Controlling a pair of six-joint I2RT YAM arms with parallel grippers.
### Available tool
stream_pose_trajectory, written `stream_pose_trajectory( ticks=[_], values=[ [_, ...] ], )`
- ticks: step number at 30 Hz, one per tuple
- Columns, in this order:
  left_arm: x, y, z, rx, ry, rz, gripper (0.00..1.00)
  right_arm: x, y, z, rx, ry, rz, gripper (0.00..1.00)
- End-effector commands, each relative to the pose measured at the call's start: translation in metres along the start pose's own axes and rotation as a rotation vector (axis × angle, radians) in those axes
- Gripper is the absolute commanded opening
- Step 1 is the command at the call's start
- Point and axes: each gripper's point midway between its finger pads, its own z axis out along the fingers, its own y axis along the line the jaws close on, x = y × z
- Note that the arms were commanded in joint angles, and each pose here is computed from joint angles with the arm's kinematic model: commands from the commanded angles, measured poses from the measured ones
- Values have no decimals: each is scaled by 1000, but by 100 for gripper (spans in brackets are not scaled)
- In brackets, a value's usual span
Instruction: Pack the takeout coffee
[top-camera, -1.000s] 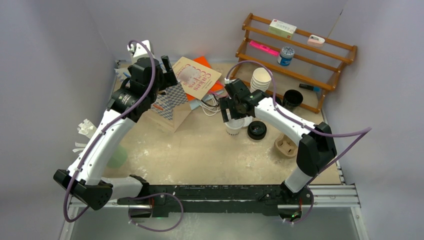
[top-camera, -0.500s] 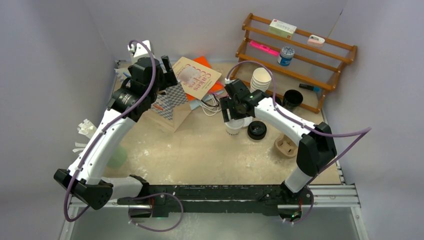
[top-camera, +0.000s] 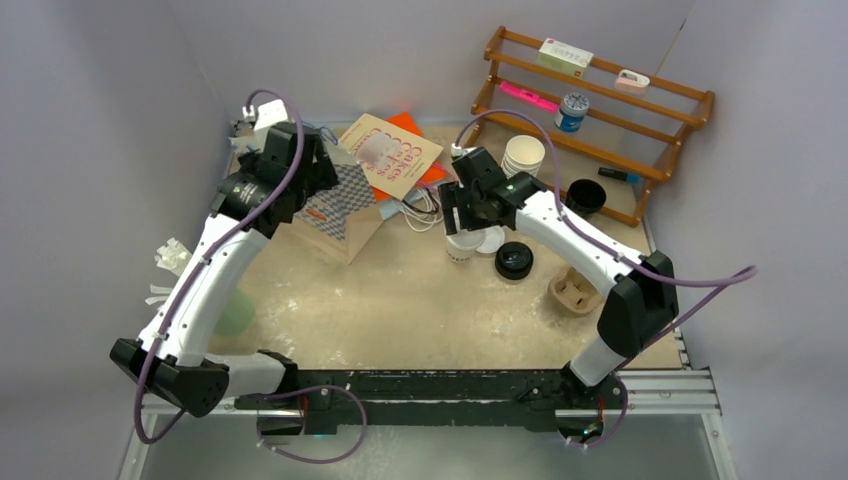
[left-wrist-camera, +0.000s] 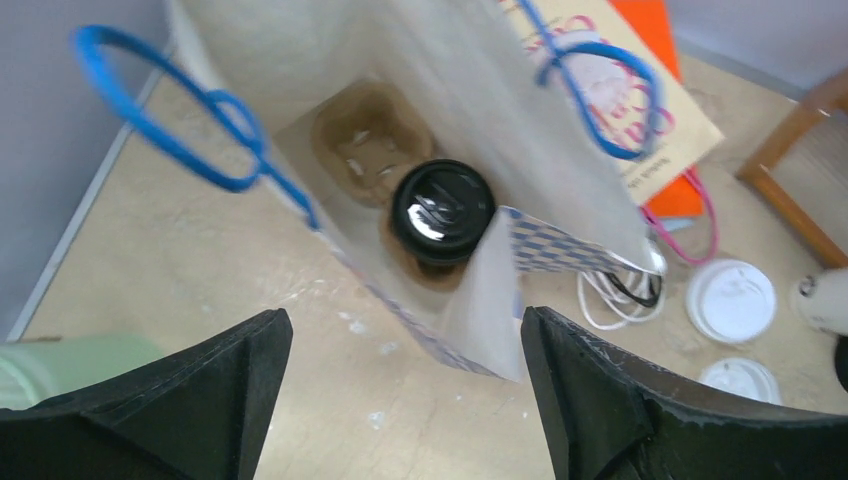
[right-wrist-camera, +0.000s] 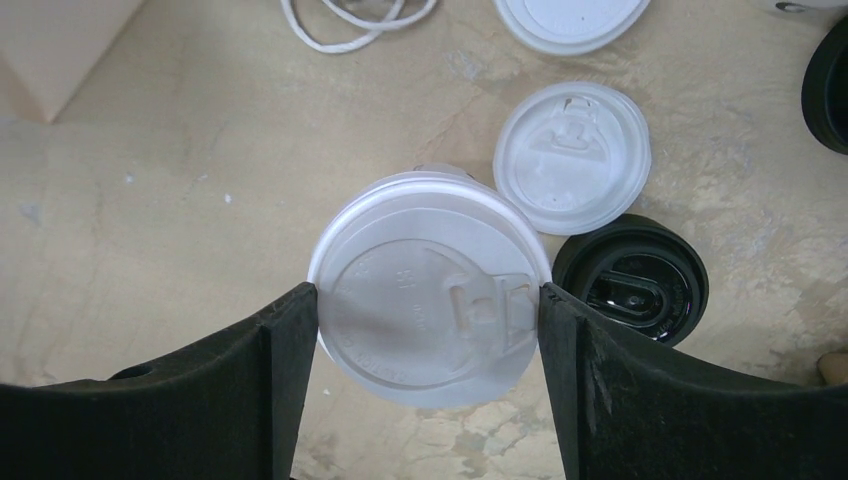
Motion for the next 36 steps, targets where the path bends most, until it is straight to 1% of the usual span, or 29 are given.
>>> stream_pose_trajectory(
  ticks=[1,3,7,10,15,18,22,25,27,29,31,32,36],
  values=[
    [-8,52,-4,-118,18,-123,91,-32,14,-42,-88,-129,41,78],
    [-12,62,5,-102,30,-182,91,-35,16,-46,-102,-138,45,78],
    [-23,63,12,-71,4,-246,91,-38,18,-49,-113,-142,43,78],
    [-26,57,18,-58,-1,-282,91,-42,19,-51,-113,-146,34,77],
    [-22,36,29,35,10,-347,90,-49,21,-53,-119,-162,22,78],
    [-10,35,39,20,41,-374,87,-53,22,-55,-123,-171,20,77],
    [7,44,51,-55,76,-406,82,-56,23,-57,-129,-182,22,77],
    [16,43,59,-78,111,-404,69,-59,24,-62,-132,-188,22,76],
    [18,39,62,-62,123,-394,54,-62,25,-68,-139,-197,22,76],
    [21,37,62,-44,139,-375,30,-65,26,-76,-152,-206,24,76],
    [24,35,57,-28,165,-351,5,-68,26,-84,-161,-218,23,76],
    [27,34,54,-21,184,-340,0,-71,26,-88,-163,-228,22,76],
    [43,27,37,44,279,-307,0,-80,27,-103,-176,-267,22,76]
  ],
)
